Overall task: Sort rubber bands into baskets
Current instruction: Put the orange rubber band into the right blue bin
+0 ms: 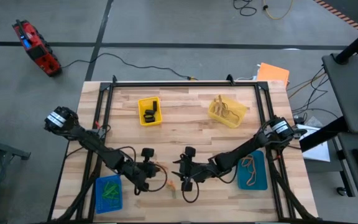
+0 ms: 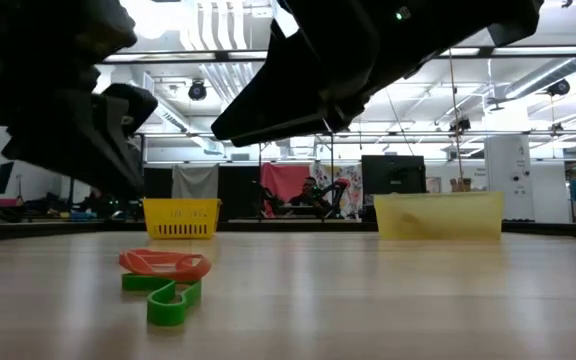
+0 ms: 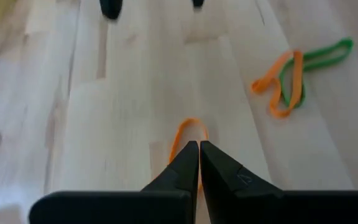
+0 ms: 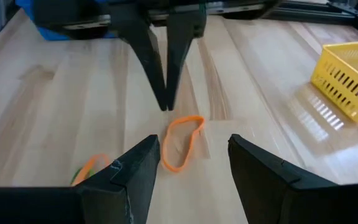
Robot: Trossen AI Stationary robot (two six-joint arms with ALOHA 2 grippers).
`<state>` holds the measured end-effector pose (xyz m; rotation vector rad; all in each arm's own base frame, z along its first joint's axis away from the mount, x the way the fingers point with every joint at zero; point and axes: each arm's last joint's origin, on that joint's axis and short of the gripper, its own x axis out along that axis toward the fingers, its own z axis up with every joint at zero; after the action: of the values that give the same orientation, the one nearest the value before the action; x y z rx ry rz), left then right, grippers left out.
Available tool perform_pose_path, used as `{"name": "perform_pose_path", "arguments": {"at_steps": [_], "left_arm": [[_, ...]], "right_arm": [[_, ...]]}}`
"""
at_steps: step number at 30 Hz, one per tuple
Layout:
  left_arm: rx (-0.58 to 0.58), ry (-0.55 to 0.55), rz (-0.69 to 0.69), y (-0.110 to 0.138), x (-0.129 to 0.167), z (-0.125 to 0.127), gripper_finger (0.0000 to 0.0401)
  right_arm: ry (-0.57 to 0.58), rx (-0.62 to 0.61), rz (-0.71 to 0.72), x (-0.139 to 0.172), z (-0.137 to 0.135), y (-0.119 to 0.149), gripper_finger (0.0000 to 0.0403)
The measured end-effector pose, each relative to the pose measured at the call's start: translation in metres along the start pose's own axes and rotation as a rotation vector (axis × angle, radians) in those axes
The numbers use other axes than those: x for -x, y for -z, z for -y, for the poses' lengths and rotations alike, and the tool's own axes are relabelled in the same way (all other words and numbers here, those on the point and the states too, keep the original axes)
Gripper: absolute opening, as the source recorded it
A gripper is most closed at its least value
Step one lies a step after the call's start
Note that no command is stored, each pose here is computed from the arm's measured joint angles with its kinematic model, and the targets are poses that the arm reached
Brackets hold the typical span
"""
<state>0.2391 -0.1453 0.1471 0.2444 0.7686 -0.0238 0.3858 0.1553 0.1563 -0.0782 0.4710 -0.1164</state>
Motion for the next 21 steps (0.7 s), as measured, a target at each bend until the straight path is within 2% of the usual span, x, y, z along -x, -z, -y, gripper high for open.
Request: {"name": "perform_pose_path", "arguments": {"at_steps": [5,16,21], "left_arm": [[-0.029,0.068,-0.055,0.006,-0.01,0.002,0.0012],[-0.079,0.068,-0.134,0.017,-0.029,-0.001,0.0116],[-0.089,0.06,-0.157,0.021,-0.034,0.0,0.0115]], "right_arm": [[-0.003,-0.001,-0.004,0.0,-0.001,0.0,0.0187],[-0.002,-0.009,-0.01,0.0,0.0,0.001,0.0187],[-0.002,-0.008,-0.012,0.0,0.0,0.001,0.0187]]}}
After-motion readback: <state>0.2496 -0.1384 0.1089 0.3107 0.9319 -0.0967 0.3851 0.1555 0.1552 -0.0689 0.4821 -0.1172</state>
